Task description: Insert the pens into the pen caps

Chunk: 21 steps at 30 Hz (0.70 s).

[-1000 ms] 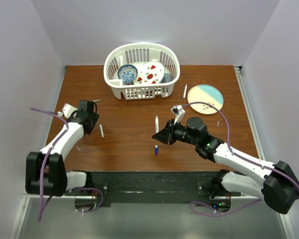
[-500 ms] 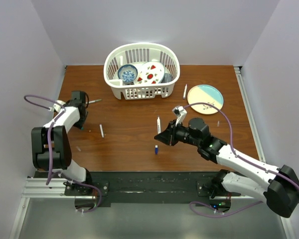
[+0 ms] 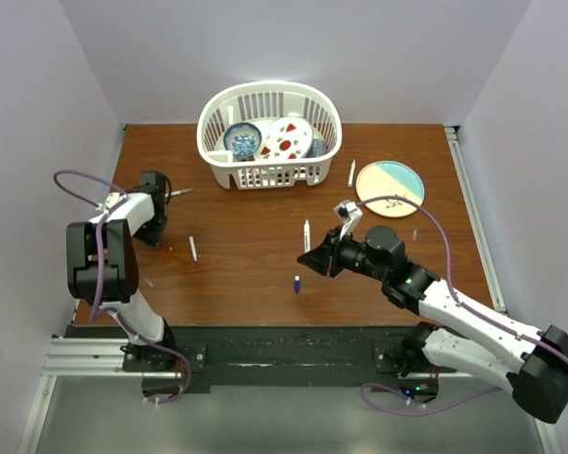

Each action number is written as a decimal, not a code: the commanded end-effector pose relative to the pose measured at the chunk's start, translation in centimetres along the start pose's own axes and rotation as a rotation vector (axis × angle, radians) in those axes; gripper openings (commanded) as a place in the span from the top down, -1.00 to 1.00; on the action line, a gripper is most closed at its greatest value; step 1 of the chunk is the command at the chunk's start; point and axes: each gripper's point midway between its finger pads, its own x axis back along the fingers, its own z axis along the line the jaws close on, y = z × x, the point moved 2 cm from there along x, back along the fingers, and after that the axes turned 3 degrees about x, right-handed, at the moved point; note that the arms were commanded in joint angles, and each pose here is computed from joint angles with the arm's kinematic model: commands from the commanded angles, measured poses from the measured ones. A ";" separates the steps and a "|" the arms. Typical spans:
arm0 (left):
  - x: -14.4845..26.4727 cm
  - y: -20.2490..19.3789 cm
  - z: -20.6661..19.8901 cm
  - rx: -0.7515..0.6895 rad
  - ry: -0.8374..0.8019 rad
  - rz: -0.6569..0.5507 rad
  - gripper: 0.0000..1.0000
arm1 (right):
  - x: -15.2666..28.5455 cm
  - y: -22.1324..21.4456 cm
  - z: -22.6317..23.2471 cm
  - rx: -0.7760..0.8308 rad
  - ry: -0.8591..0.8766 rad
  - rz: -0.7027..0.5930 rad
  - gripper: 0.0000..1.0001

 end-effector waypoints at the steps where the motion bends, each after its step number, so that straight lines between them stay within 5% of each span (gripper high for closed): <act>1: -1.0 -0.2 0.1 0.010 0.021 0.002 0.14 | 0.4 1.7 0.5 0.027 -0.010 -0.053 1.00; 6: -1.4 -0.7 0.4 0.003 0.024 0.016 0.35 | 0.5 1.8 0.4 0.021 -0.016 -0.053 1.00; 11: -0.9 -0.3 -0.2 -0.033 0.003 0.020 0.97 | 0.6 1.9 0.4 0.016 -0.025 -0.053 1.00; 16: 1.7 2.1 -2.8 -0.096 -0.129 -0.042 1.00 | 1.2 2.4 0.4 0.017 -0.048 -0.063 1.00; 21: 10.9 -1.2 -12.1 -0.669 -0.702 -0.130 1.00 | 2.2 3.5 0.0 0.040 -0.104 -0.110 1.00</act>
